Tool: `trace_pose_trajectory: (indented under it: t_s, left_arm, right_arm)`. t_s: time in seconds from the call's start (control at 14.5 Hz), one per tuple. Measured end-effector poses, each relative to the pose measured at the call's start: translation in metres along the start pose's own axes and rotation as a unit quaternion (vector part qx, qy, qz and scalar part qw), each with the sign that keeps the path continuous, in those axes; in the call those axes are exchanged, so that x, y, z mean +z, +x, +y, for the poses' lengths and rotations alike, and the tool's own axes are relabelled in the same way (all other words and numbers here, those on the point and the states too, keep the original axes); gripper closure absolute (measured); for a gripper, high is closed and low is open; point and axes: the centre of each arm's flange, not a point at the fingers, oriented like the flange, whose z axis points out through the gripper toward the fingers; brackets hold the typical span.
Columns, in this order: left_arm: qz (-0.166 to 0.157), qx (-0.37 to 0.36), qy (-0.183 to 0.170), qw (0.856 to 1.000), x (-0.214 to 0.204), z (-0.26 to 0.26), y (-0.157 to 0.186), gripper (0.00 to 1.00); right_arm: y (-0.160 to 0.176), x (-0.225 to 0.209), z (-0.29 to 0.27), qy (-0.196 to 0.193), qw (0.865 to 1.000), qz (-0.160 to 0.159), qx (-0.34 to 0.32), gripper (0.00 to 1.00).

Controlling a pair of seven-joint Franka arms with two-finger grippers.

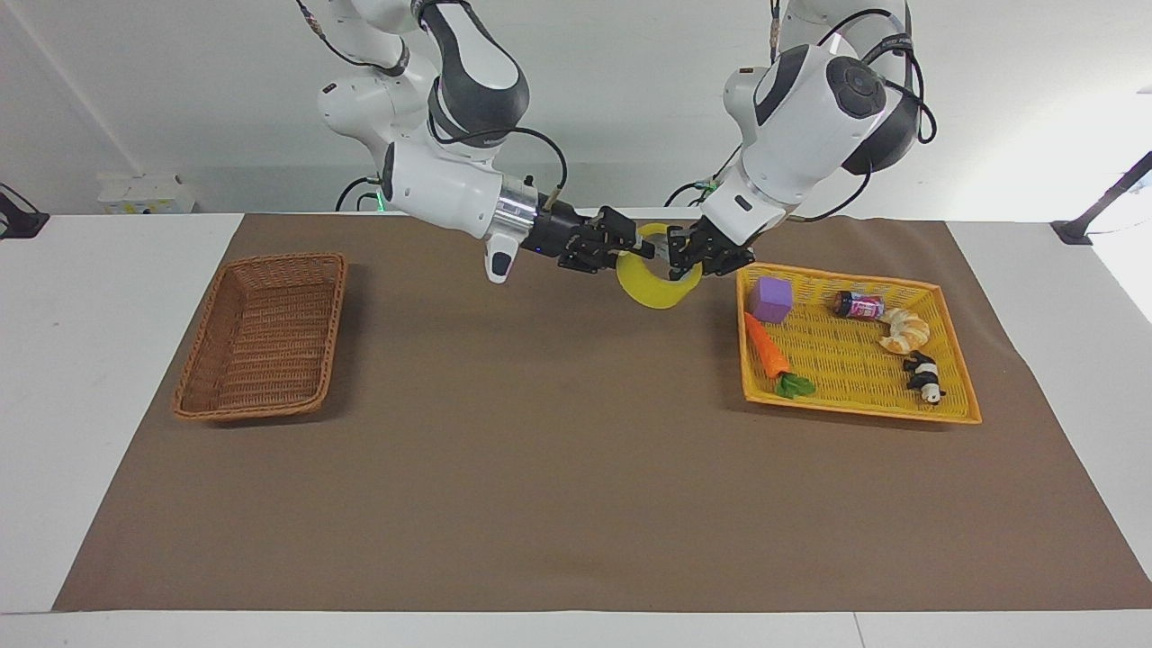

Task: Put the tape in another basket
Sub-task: 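Hold the tape with the left gripper while the right gripper grasps it, then carry the tape with the right gripper while the left gripper withdraws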

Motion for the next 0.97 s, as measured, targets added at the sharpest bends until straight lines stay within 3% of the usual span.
trace_pose_trajectory:
  t_s: [0.28, 0.35, 0.76, 0.83, 0.97]
  left_arm:
    - [0.000, 0.000, 0.000, 1.000, 0.000, 0.000, 0.000, 0.78]
    - [0.001, 0.000, -0.001, 1.000, -0.001, 0.001, 0.000, 0.73]
    - [0.024, -0.005, -0.009, 1.000, -0.064, -0.003, -0.007, 0.06]
    - [0.024, -0.015, -0.008, 1.000, -0.080, -0.015, -0.007, 0.00]
    - [0.028, -0.042, 0.001, 0.999, -0.105, -0.054, -0.001, 0.00]
  right_arm:
    - [0.000, 0.000, 0.000, 0.000, 1.000, 0.000, 0.000, 0.46]
    - [0.000, 0.000, 0.000, 0.000, 1.000, 0.000, 0.001, 0.46]
    - [0.006, -0.005, 0.005, -0.003, 1.000, 0.001, 0.004, 0.46]
    - [0.011, -0.012, 0.009, -0.009, 1.000, 0.000, 0.002, 0.46]
    - [0.029, -0.043, 0.024, -0.032, 0.999, -0.009, -0.010, 0.46]
